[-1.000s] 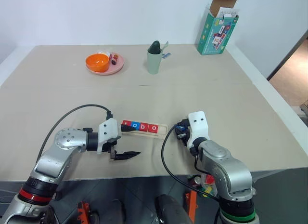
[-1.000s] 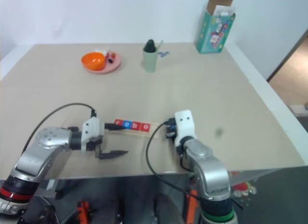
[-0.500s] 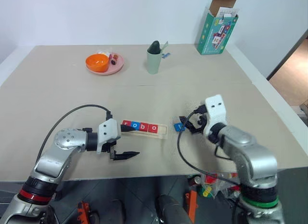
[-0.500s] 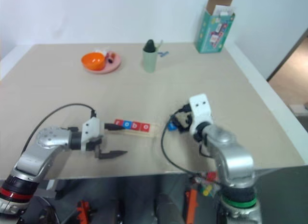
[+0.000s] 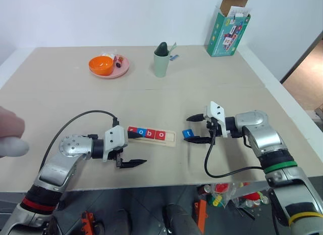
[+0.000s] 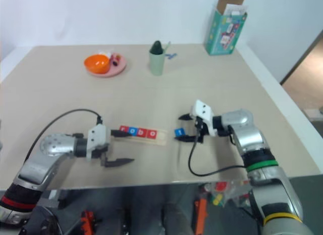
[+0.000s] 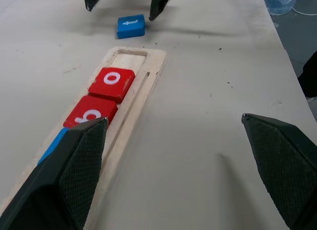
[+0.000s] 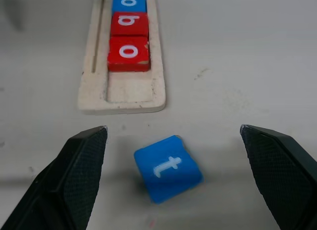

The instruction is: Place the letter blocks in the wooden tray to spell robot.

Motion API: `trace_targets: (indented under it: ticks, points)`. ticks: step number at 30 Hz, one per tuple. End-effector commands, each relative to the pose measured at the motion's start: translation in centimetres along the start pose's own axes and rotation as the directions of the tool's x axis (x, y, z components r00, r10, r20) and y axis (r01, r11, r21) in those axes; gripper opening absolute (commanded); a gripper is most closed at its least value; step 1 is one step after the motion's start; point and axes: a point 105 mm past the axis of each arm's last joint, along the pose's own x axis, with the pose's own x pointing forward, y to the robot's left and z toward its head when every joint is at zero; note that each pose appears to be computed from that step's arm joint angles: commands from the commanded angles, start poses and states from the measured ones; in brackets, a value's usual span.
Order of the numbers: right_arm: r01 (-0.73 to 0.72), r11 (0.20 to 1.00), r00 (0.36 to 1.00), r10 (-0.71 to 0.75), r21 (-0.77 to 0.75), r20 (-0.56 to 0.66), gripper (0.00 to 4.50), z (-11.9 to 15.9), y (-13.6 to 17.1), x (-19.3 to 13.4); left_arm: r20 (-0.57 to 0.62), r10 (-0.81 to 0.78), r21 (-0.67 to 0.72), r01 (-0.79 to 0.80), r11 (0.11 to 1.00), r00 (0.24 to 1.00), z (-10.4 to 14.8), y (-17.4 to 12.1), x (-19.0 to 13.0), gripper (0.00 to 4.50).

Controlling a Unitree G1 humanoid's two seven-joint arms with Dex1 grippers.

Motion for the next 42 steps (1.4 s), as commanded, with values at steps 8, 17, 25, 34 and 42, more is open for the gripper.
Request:
trace_targets:
  ticks: [8,17,25,34,42]
  points:
    - [-0.042,0.999,0.999,0.042,-0.034,0.008,4.44,-0.9,-0.6,0.3,0.003,0.038,0.035,-0.038,0.999,0.999,0.9,0.1,-1.0,4.50]
    - [-0.040,0.999,0.999,0.040,-0.006,0.029,2.67,-1.2,-0.5,1.0,-0.003,0.035,0.036,-0.035,0.999,0.999,0.9,0.2,-1.0,4.50]
    - [-0.035,0.999,0.999,0.034,0.009,0.027,1.23,-1.9,-0.1,0.8,-0.002,0.031,0.033,-0.031,0.999,1.000,0.9,0.2,-0.9,4.50]
    - [-0.004,0.999,0.994,0.000,0.037,0.114,1.23,3.6,0.4,1.8,-0.001,0.080,0.009,-0.080,0.997,0.997,0.3,0.9,-1.2,4.50]
    - [0.038,0.998,0.998,-0.041,0.050,0.051,1.23,4.8,2.1,4.5,0.050,0.132,-0.048,-0.129,0.990,0.990,0.5,1.6,-1.3,4.50]
